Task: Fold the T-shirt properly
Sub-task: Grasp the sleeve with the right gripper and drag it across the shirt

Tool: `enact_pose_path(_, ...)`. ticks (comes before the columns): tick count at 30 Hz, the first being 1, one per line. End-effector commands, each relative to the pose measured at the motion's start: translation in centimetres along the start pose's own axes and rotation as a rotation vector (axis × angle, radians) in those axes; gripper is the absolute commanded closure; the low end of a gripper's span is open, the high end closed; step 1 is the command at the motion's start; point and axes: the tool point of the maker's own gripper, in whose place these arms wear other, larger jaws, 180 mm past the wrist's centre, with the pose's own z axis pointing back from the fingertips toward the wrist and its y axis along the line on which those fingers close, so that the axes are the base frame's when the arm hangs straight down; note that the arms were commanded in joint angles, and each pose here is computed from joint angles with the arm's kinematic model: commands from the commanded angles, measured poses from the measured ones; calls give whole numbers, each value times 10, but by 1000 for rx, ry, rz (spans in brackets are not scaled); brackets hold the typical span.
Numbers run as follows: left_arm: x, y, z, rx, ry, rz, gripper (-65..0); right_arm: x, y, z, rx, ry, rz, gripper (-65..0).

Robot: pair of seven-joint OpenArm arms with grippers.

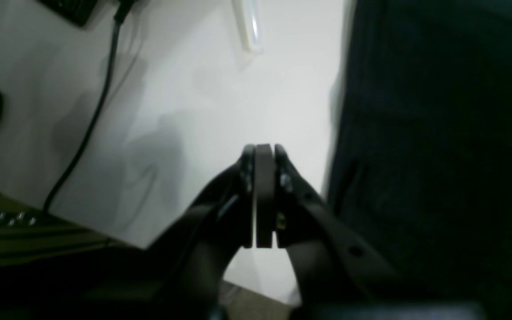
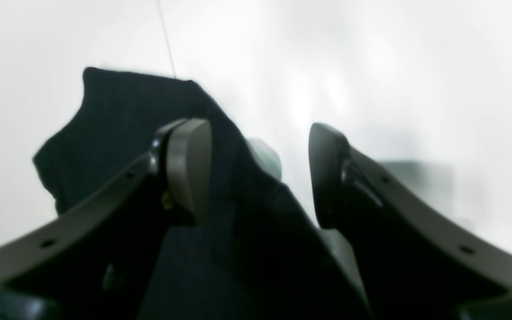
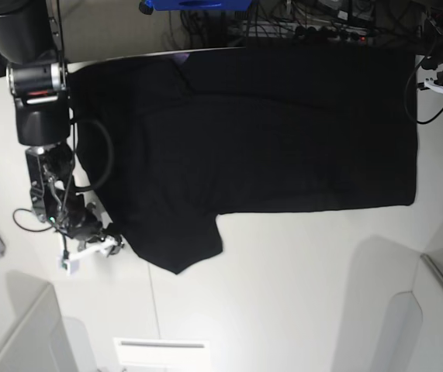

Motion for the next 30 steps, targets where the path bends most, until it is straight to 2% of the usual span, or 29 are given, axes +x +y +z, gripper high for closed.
enact_pose_path(1,12,5,3,9,-43,-14,0,33,0,3,-2,-74,13,-335)
enact_pose_path(4,13,5,3,7,-45,-12,0,31,-15,-8,-63,-52,47,-336)
enact_pose_path(8,12,4,3,5,-42,-11,0,19,12,-15,40,-21,144,-333)
enact_pose_path(24,12,2,2,-1,-38,-16,0,-3,28,-22,62,15,145,-330)
enact_pose_path(28,18,3,0,6,-55,-10,0,-20,36,-28,37,47,249,-329)
enact_pose_path(30,19,2,0,6,-56,-8,0,-24,36,-29,26,53,270,-329)
